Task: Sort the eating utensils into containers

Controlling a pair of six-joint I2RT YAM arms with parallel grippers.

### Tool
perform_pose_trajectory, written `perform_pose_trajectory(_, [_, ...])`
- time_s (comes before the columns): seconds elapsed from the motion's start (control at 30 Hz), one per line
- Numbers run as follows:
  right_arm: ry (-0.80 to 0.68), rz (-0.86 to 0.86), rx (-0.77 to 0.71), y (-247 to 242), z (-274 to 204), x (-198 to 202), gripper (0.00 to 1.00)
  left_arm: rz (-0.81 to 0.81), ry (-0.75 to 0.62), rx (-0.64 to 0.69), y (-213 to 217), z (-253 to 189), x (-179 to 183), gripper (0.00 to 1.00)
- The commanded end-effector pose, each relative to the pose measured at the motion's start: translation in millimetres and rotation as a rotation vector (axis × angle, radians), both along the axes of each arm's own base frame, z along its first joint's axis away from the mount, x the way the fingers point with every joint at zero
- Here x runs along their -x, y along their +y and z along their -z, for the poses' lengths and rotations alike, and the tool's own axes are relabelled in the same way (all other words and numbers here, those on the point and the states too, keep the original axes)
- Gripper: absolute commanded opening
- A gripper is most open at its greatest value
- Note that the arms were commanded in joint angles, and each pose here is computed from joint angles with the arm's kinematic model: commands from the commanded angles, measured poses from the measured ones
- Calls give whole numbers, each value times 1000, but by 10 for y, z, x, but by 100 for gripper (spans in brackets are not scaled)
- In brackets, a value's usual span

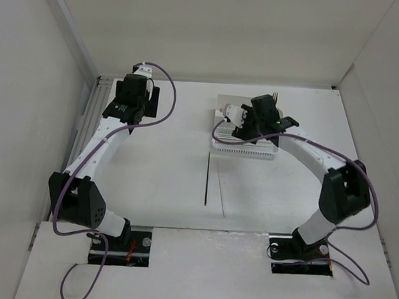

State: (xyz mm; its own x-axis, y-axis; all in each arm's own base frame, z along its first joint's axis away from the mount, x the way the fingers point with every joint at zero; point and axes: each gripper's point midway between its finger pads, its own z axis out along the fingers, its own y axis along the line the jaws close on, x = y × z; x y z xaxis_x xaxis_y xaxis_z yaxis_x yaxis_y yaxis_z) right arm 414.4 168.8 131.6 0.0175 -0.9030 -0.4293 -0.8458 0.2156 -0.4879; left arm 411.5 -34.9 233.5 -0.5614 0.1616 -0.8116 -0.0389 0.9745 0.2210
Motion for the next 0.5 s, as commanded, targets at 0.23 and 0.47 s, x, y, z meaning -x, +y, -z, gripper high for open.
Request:
perform_pose_trajectory(0.23, [47,730,-659,872,-641,882,100,13,-50,23,-71,-153,-66,80])
perform_pose_trajectory(0.47, [292,716,-357,1310,461,1740,85,54,-50,24,-244,-153,-45,80])
